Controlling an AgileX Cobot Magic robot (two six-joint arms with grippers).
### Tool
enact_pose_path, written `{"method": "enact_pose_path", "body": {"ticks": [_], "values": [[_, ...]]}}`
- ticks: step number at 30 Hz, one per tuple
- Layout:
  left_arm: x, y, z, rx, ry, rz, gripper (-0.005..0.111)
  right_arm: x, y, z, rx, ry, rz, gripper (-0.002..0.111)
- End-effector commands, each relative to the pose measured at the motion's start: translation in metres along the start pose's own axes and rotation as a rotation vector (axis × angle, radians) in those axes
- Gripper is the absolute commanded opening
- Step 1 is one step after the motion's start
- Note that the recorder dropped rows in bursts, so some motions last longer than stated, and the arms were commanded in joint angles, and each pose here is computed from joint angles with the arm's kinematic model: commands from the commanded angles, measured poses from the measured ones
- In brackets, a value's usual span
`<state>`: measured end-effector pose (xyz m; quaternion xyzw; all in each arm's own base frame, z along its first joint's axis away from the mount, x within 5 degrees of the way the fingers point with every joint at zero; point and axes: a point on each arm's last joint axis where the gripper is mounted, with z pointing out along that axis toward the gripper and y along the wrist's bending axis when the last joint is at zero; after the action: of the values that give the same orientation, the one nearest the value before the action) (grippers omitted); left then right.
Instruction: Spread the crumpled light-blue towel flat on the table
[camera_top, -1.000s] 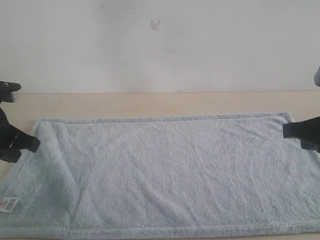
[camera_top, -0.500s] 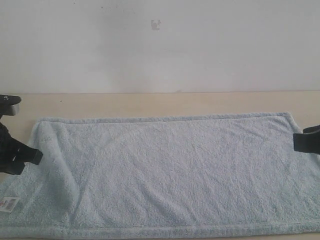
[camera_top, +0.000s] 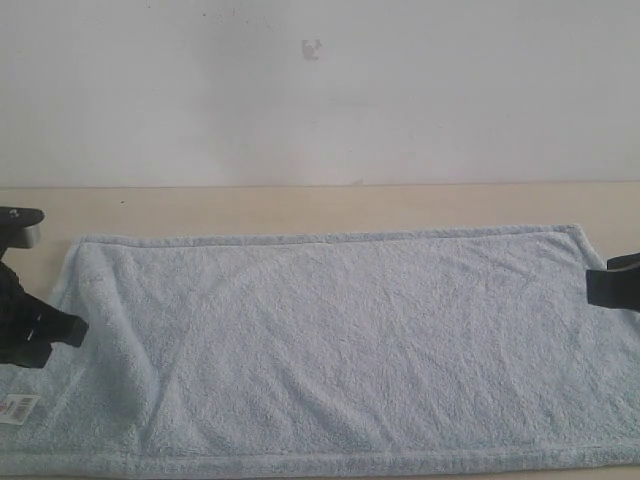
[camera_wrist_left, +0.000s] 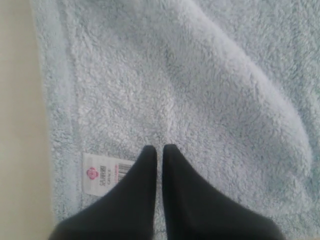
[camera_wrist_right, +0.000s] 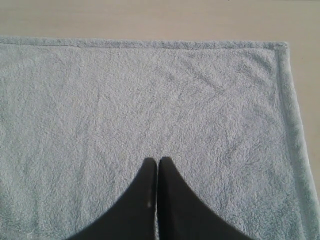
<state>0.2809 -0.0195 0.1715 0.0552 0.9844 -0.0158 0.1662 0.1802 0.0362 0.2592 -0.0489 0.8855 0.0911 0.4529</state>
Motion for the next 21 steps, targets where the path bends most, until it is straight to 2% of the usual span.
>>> {"method": "enact_pose_path", "body": {"ticks": [1, 10, 21], "values": [[0.007, -0.003, 0.009, 0.003, 0.002, 0.013, 0.004, 0.001, 0.0, 0.0, 0.0, -0.009, 0.001, 0.0], [0.026, -0.002, 0.019, -0.005, 0.01, 0.015, 0.004, 0.001, 0.0, 0.0, -0.001, -0.007, 0.003, 0.0], [0.032, 0.001, 0.025, -0.033, -0.008, 0.03, 0.004, 0.001, 0.0, 0.0, -0.003, -0.008, 0.025, 0.0]]}}
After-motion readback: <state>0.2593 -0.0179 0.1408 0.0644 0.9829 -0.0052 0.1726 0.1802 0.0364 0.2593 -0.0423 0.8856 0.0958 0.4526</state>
